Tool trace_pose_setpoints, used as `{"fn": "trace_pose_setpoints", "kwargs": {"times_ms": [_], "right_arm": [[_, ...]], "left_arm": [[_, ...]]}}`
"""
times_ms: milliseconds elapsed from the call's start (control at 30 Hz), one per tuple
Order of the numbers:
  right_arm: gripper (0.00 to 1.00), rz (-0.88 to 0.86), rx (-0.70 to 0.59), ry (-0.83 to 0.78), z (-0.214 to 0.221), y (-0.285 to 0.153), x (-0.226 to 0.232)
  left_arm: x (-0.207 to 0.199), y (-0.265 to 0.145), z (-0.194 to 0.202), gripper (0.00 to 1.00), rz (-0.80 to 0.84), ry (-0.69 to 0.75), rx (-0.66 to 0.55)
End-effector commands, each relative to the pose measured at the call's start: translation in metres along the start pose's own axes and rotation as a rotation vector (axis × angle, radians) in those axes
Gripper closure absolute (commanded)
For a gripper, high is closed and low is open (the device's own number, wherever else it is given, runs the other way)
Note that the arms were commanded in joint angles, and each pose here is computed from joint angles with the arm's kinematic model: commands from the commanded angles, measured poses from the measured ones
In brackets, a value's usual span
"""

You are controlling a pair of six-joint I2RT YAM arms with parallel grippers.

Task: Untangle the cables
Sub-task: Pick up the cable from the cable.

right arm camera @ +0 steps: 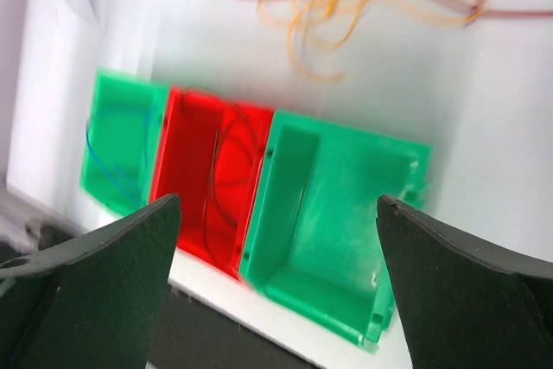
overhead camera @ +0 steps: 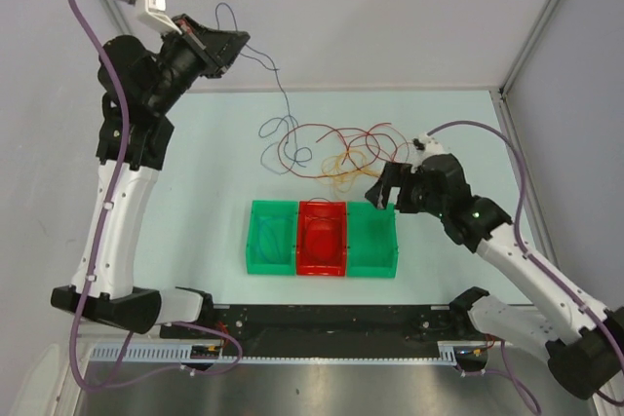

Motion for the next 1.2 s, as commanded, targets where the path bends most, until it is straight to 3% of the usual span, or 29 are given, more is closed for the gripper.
{"fn": "trace_pose_setpoints", "kwargs": {"times_ms": [0, 67, 200, 300, 433, 767, 1167], "right_arm": [[0.0, 0.16, -0.358, 0.119, -0.055, -0.055, -0.01], [0.0, 0.211, -0.472, 0.136, -0.063, -0.08, -0.019], [0.0, 0.144, -0.536, -0.021, -0.068, -0.104, -0.014], [0.0, 0.209, -0.534, -0.025, -0.068, -0.116, -0.022], [0.0, 0.464, -0.482, 0.01, -0.056, -0.125, -0.055], [0.0, 0.556, -0.452, 0.044, -0.058, -0.119, -0.065], [0.0, 0.749, -0.424, 0.076, -0.049, -0.131, -0.086]], "left_arm": [[0.015, -0.014, 0.017, 1.0, -0.061, 0.022, 0.019], [0.019, -0.018, 0.028, 1.0, -0.062, 0.01, 0.041], [0.029, -0.03, 0.037, 1.0, -0.122, 0.04, 0.071], [0.033, -0.041, 0.038, 1.0, -0.186, 0.076, 0.09], [0.035, -0.053, 0.037, 1.0, -0.242, 0.112, 0.103], [-0.021, -0.083, 0.005, 1.0, -0.162, 0.162, 0.081], [-0.05, -0.121, 0.023, 1.0, -0.02, 0.137, 0.142]]}}
Point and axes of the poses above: each gripper's point midway between its finger pads, its own y axis out along the fingers, its own x axis along the line the jaws close on, z = x × y, the point moved 5 cm from there along -y, back along the fingers, and after that the axes turned 6 degrees about -y, right-handed, at the moved point
